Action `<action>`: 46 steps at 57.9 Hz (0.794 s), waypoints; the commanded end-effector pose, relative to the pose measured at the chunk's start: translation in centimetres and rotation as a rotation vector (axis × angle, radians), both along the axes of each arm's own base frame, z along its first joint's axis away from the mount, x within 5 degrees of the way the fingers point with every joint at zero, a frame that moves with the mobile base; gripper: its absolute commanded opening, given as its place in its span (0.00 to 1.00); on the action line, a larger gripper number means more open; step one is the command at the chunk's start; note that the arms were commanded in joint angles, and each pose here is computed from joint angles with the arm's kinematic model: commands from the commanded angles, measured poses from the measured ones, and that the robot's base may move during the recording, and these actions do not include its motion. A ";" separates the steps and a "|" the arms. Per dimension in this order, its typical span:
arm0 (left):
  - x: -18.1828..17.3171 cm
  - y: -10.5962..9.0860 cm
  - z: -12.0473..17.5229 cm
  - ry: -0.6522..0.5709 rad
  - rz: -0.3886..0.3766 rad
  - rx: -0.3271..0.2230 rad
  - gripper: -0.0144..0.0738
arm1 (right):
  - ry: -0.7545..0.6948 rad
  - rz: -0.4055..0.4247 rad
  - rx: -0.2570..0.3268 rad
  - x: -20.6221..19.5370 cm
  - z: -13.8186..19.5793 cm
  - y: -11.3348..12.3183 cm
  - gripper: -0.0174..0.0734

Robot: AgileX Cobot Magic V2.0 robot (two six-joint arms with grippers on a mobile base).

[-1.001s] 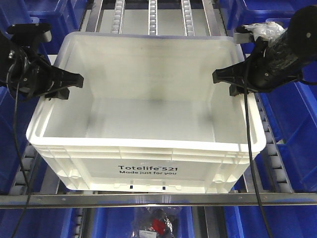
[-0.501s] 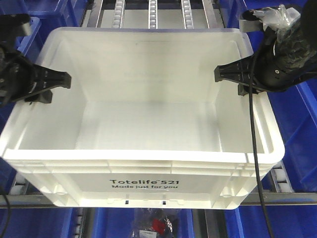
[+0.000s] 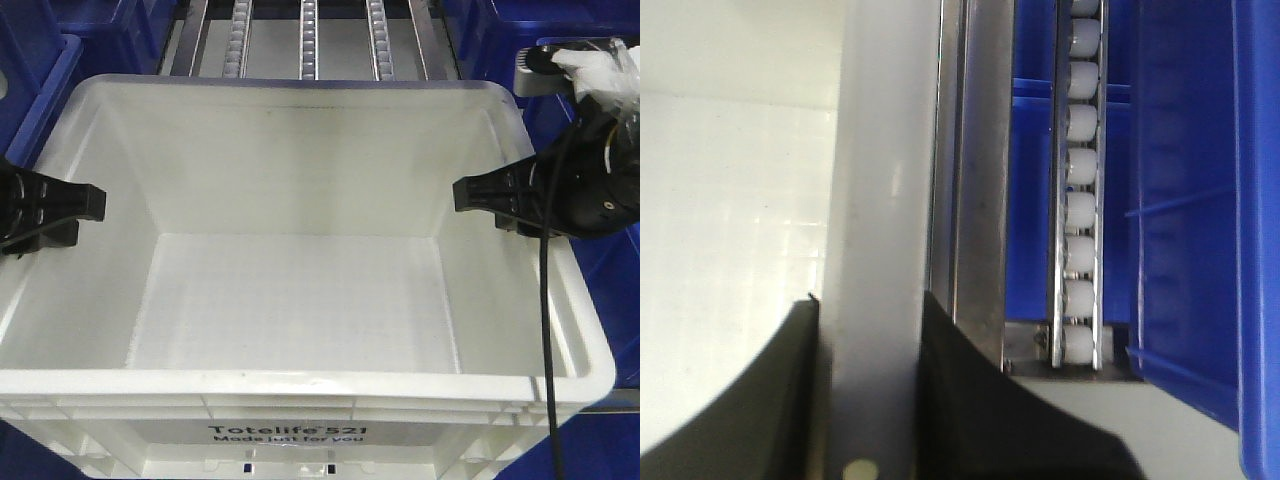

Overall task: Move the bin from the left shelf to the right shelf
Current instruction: 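Pull the gripped crate off the shelf toward the robot with both grippers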

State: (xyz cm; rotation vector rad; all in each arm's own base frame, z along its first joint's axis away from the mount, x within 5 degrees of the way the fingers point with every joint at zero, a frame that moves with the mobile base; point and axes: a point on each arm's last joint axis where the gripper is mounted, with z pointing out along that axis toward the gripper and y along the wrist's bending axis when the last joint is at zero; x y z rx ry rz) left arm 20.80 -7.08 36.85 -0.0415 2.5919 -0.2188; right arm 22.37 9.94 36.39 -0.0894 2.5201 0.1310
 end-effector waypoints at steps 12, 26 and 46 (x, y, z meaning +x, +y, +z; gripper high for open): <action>-1.2 -1.1 2.6 -0.162 -0.059 -0.111 0.16 | -0.161 0.020 0.032 -0.6 2.4 -0.5 0.19; -1.2 -1.1 2.6 -0.158 -0.059 -0.108 0.16 | -0.158 0.020 0.037 -0.6 2.4 -0.5 0.19; -1.2 -1.1 2.6 -0.158 -0.059 -0.108 0.16 | -0.158 0.020 0.037 -0.6 2.4 -0.5 0.19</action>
